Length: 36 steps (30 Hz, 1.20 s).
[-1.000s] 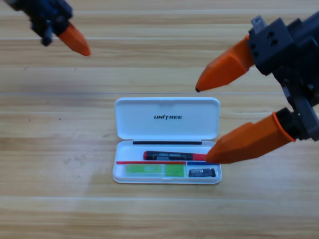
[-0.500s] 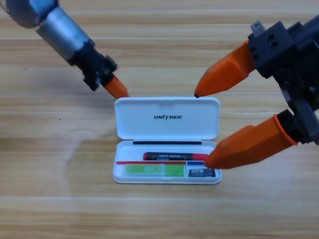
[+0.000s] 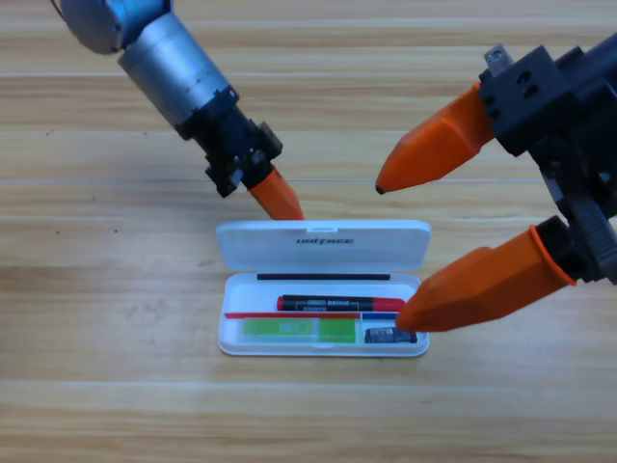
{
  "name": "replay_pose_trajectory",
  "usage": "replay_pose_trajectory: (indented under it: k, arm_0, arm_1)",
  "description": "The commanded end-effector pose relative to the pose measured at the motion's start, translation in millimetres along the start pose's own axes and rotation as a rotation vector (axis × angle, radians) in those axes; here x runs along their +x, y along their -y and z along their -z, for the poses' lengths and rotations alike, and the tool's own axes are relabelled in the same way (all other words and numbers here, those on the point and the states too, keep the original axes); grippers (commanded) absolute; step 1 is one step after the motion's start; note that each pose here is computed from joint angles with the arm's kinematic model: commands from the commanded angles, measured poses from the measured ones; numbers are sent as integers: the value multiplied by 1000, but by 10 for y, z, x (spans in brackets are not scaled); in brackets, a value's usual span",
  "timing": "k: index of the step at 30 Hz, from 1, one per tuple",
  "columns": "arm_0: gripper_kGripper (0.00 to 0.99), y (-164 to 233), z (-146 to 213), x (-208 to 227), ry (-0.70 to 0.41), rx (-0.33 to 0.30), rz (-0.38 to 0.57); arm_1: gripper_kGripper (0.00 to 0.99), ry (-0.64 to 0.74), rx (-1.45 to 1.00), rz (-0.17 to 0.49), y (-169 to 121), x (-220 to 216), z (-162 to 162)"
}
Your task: Clean up eraser and pencils
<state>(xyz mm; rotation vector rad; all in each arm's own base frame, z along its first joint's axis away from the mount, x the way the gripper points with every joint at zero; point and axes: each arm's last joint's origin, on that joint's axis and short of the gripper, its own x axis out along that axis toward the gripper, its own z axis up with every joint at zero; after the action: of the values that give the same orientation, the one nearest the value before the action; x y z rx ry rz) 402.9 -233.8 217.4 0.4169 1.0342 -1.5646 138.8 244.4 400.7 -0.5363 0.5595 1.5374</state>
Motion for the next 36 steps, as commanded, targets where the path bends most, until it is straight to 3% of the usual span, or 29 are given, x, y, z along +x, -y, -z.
replay_pose_trajectory:
  k: [1,8,24,32,36]
  arm_0:
    - [0,285,-91,116,-61,22,25]
    - [0,378,-33,214,-103,34,17]
    - [0,721,189,495,-215,92,-100]
    - [0,916,433,735,-274,151,-169]
    - [0,1034,593,796,-294,200,-249]
  arm_1:
    - [962,3,5,-31,-79,14,48]
    - [962,1,10,-35,-72,31,50]
    - [962,-3,20,-43,-43,79,36]
    - [962,-9,27,-46,-27,110,38]
    - [962,-8,29,-46,-26,107,34]
